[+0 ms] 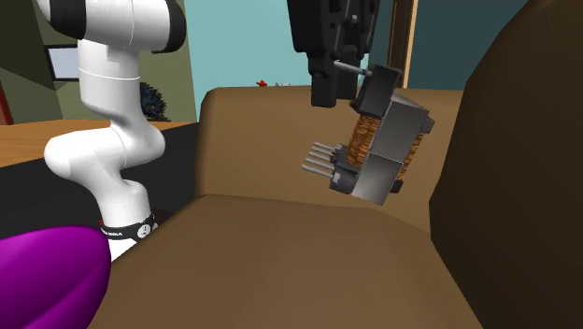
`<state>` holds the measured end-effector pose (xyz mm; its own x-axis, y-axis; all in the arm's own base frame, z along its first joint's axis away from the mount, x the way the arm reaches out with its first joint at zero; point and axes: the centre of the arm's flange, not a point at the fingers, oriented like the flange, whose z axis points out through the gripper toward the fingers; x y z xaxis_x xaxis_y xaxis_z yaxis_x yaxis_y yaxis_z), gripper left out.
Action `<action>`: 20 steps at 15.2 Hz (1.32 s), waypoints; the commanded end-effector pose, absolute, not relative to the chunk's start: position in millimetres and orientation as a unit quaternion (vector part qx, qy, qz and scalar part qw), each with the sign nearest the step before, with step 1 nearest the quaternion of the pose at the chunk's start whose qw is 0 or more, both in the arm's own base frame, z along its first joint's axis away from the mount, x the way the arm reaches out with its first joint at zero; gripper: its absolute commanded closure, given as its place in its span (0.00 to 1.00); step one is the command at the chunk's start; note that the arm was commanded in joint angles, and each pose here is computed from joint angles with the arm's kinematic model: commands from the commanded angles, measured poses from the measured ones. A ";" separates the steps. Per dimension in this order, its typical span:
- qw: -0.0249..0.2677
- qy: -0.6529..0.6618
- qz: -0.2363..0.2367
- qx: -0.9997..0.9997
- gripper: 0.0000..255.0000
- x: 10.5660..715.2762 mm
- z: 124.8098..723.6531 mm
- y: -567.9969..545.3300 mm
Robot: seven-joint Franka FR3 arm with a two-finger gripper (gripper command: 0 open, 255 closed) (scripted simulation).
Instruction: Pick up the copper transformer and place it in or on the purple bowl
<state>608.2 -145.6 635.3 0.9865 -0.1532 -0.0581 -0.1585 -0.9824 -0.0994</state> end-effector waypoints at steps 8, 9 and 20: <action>0.052 0.078 0.025 -0.995 1.00 525.3 652.7 -187.3; 0.052 0.078 0.025 -0.995 1.00 513.7 653.8 -193.4; 0.052 0.078 0.025 -0.995 1.00 385.5 665.1 -260.6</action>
<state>398.7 -254.3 666.6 0.9862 -0.1547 -0.0581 -0.1599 -0.9822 -0.0990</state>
